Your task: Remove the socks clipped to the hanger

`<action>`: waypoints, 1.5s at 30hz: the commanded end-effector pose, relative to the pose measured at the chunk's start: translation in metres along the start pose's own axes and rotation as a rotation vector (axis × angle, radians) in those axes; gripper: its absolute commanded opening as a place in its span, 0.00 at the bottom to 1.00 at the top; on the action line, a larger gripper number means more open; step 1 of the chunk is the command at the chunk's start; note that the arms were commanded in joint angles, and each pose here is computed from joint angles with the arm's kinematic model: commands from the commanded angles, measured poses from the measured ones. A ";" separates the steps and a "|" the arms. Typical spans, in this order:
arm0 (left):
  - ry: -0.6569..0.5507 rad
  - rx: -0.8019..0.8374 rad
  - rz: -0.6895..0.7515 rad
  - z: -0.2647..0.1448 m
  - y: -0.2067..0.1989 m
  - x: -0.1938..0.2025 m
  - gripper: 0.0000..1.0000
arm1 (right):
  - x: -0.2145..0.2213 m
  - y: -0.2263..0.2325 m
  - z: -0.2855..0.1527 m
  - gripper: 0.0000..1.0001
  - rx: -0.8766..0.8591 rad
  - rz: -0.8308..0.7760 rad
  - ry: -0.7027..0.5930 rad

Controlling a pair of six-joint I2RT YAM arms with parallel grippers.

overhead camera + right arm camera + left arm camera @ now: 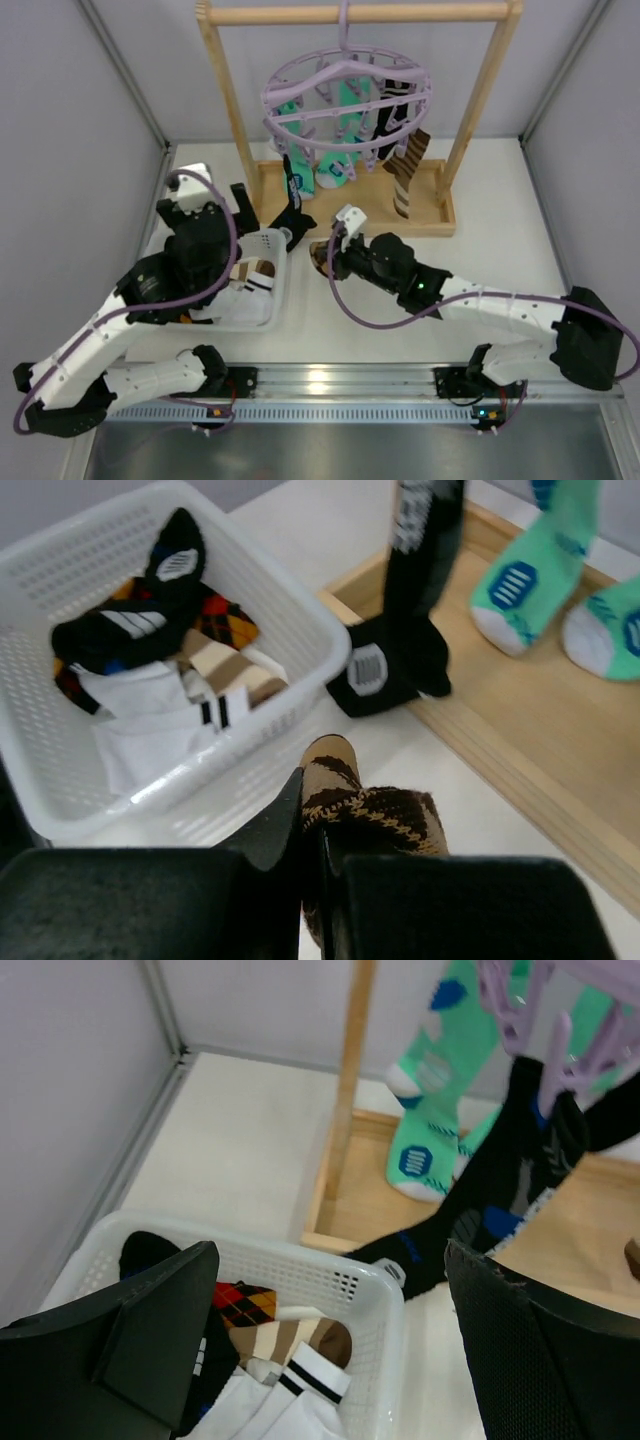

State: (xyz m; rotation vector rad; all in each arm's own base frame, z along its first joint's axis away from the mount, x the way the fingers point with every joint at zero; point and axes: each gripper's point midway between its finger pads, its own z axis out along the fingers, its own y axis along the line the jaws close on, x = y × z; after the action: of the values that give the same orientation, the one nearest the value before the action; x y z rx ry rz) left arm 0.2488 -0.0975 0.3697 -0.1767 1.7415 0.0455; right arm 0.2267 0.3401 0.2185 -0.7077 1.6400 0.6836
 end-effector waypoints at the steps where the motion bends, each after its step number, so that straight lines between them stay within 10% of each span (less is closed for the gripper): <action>1: -0.112 -0.158 -0.122 -0.016 0.052 -0.031 0.98 | -0.030 0.050 0.029 0.00 -0.223 0.002 -0.030; 12: -0.170 -0.246 -0.233 -0.027 0.089 -0.027 0.98 | -0.035 0.164 0.124 0.01 -0.491 -0.064 0.037; 16: -0.167 -0.246 -0.224 -0.027 0.091 -0.023 0.98 | -0.028 0.167 0.134 0.36 -0.481 -0.064 0.044; 21: -0.154 -0.213 -0.235 -0.026 0.085 -0.018 0.98 | -0.046 0.151 0.119 0.68 -0.414 -0.090 0.013; 36: 0.169 0.158 -0.233 0.006 -0.049 0.077 0.98 | -0.024 0.021 -0.012 0.79 -0.024 -0.019 -0.017; 45: 0.167 0.198 -0.201 0.006 -0.065 0.058 0.98 | 0.011 -0.050 0.002 0.81 0.082 0.009 -0.026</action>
State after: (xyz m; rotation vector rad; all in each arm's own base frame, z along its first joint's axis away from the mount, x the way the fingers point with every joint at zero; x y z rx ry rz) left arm 0.2499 -0.1555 0.2799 -0.1877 1.9428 -0.1878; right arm 0.2426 0.2989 0.1837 -0.6792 1.7387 0.5948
